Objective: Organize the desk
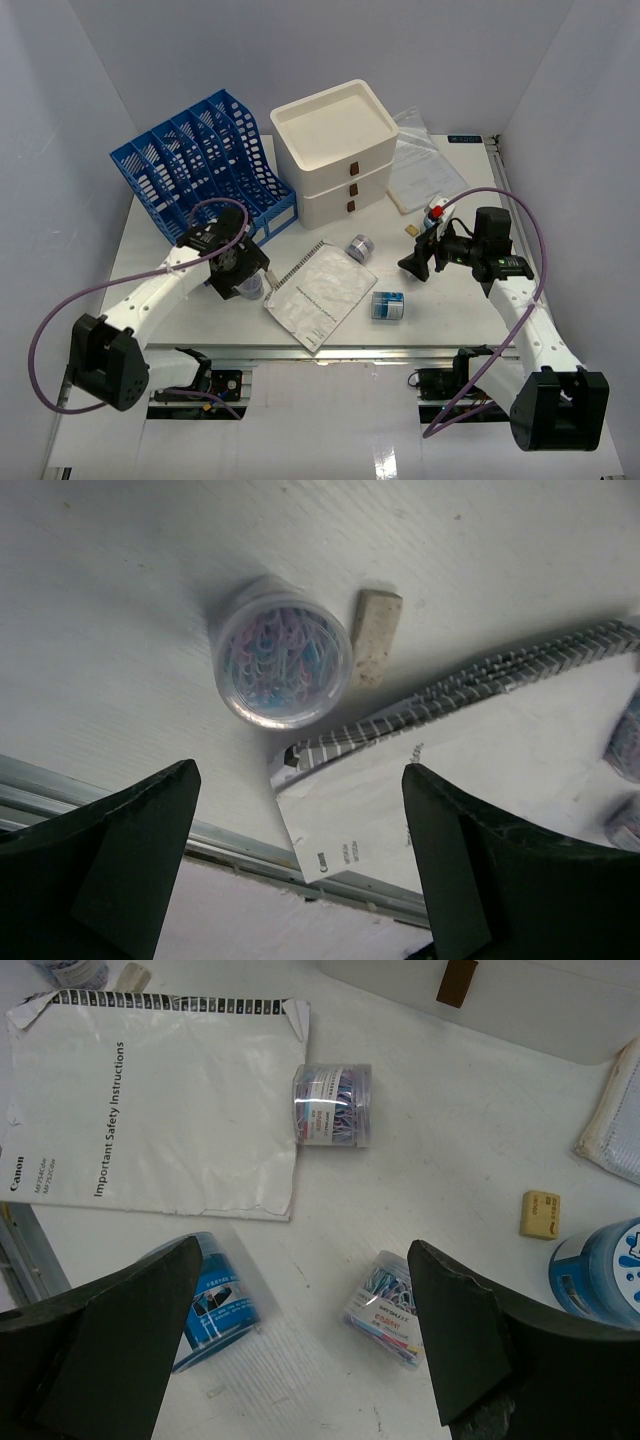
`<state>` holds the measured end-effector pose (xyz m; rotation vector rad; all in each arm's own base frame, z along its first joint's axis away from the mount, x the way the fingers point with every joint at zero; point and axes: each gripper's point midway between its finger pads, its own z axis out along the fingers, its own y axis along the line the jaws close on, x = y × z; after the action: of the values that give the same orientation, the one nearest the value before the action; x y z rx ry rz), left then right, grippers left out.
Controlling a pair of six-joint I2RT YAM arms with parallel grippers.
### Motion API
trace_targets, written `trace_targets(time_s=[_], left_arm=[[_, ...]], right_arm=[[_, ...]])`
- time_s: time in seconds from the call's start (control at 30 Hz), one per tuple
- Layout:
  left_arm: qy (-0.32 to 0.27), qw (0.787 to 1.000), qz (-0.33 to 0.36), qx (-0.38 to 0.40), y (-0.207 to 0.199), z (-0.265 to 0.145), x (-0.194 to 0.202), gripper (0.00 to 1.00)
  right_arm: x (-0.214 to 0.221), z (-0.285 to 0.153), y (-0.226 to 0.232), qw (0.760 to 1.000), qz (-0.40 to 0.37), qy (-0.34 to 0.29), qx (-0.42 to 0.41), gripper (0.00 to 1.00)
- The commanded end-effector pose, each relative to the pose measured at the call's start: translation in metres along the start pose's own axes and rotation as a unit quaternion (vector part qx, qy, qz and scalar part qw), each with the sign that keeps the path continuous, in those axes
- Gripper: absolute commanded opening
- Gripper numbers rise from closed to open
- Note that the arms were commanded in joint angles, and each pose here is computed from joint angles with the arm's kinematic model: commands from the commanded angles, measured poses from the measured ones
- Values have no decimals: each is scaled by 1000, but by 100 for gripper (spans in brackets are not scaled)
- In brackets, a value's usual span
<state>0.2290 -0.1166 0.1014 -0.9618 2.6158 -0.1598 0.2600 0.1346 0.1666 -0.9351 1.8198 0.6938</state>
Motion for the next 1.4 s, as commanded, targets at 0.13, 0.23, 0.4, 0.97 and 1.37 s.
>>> trace_targets(time_s=[0.13,0.23,0.4,0.97,1.37], left_arm=[[-55,996,29,-59,10,12,-18,96],[-53,996,44,-54,5,14,-15,96],[-61,995,73,-43,-4,11,-14,96],[-50,989,117,-79,6,64,-4,74],[-52,991,126,-1,-3,30,-2,19]], right_arm=[[-4,1,-2,1000,-16,-10,1,90],[-3,1,-2,1000,-16,-9,0,90],[-2,1,-2,1000,-17,-8,-1,90],[0,2,1,1000,-17,-7,-8,90],[-48,70,-10,998,-3,35,57,86]])
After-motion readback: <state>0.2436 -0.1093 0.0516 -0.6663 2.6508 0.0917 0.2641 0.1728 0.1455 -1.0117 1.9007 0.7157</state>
